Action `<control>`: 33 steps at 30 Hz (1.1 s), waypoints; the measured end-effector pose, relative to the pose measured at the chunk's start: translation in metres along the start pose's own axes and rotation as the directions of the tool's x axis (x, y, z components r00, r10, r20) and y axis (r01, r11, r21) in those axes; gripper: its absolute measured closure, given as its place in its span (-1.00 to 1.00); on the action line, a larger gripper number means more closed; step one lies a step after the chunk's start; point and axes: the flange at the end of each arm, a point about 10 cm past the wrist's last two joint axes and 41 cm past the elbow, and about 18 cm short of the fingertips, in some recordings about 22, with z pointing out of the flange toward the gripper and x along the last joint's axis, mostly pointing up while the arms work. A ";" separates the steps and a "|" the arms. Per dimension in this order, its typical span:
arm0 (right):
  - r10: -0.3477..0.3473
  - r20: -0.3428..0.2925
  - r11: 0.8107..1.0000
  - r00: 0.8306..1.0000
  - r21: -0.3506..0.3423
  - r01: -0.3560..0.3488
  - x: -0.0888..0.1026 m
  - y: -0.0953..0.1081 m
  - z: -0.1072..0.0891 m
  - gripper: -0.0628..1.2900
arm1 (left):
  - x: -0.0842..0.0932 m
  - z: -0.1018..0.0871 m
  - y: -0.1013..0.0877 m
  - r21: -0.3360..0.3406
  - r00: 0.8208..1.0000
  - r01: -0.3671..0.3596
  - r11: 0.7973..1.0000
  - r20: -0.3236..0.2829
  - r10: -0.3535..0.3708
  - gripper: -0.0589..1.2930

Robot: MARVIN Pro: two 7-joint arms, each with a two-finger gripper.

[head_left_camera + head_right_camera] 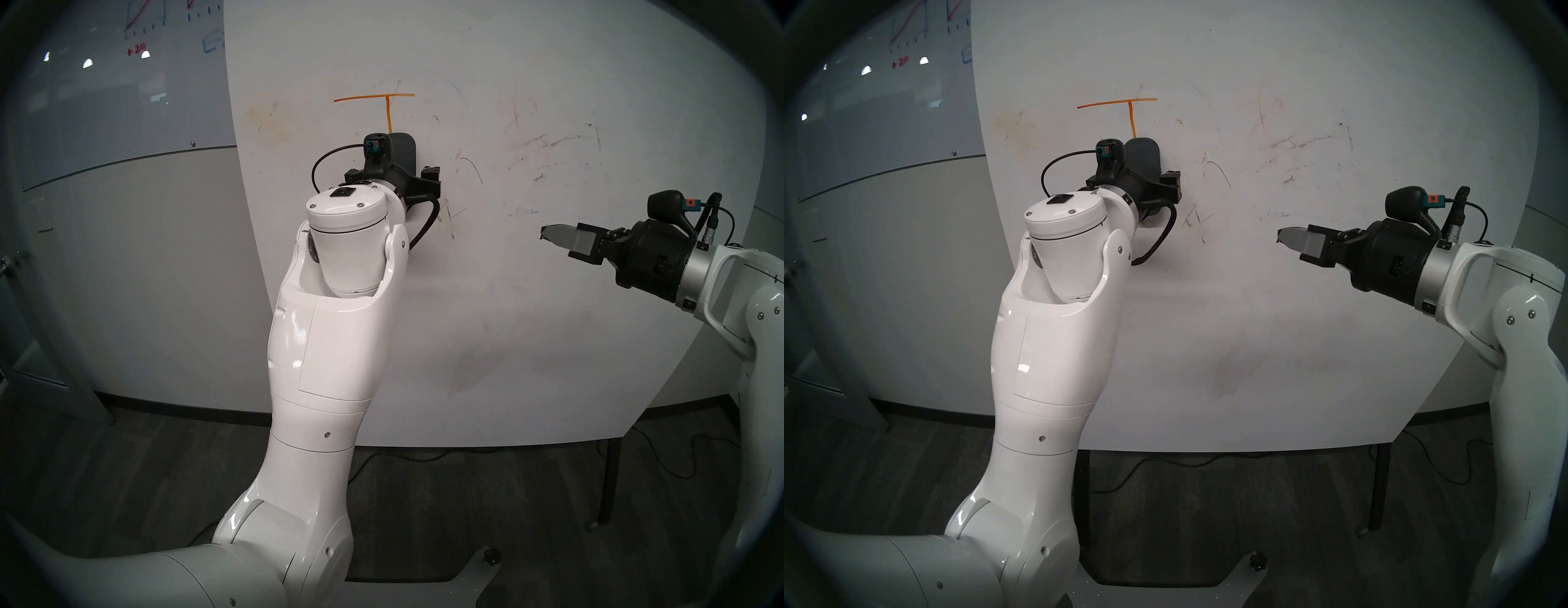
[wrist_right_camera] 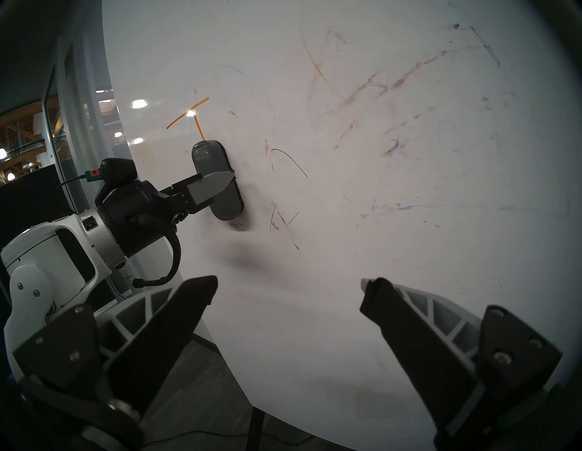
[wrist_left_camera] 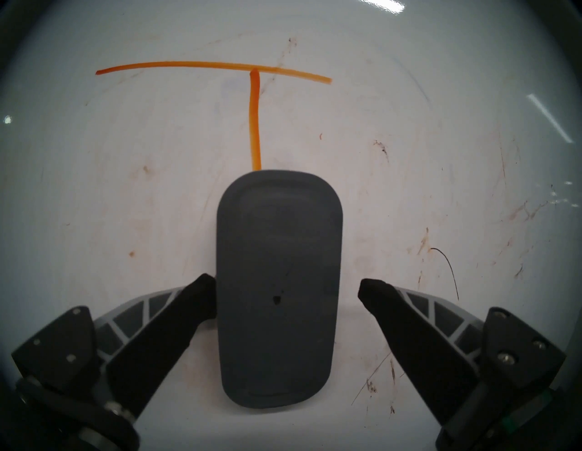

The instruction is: Erase all marks on the whiteboard with the eraser

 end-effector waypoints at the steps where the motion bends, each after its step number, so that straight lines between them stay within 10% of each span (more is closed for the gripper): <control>1: 0.000 0.000 1.000 1.000 0.000 0.000 0.000 0.000 0.000 -0.90 | 0.000 0.000 0.001 0.004 1.000 -0.002 1.000 0.000 0.002 -0.94; 20: 0.000 0.000 1.000 1.000 0.000 0.000 0.000 0.000 0.000 -0.90 | 0.004 0.001 0.005 0.064 1.000 -0.008 0.998 0.001 0.008 -0.92; 33: 0.000 0.000 1.000 1.000 0.000 0.000 0.000 0.000 0.000 -0.90 | 0.005 0.001 0.004 0.059 1.000 0.012 0.998 0.017 -0.013 -0.46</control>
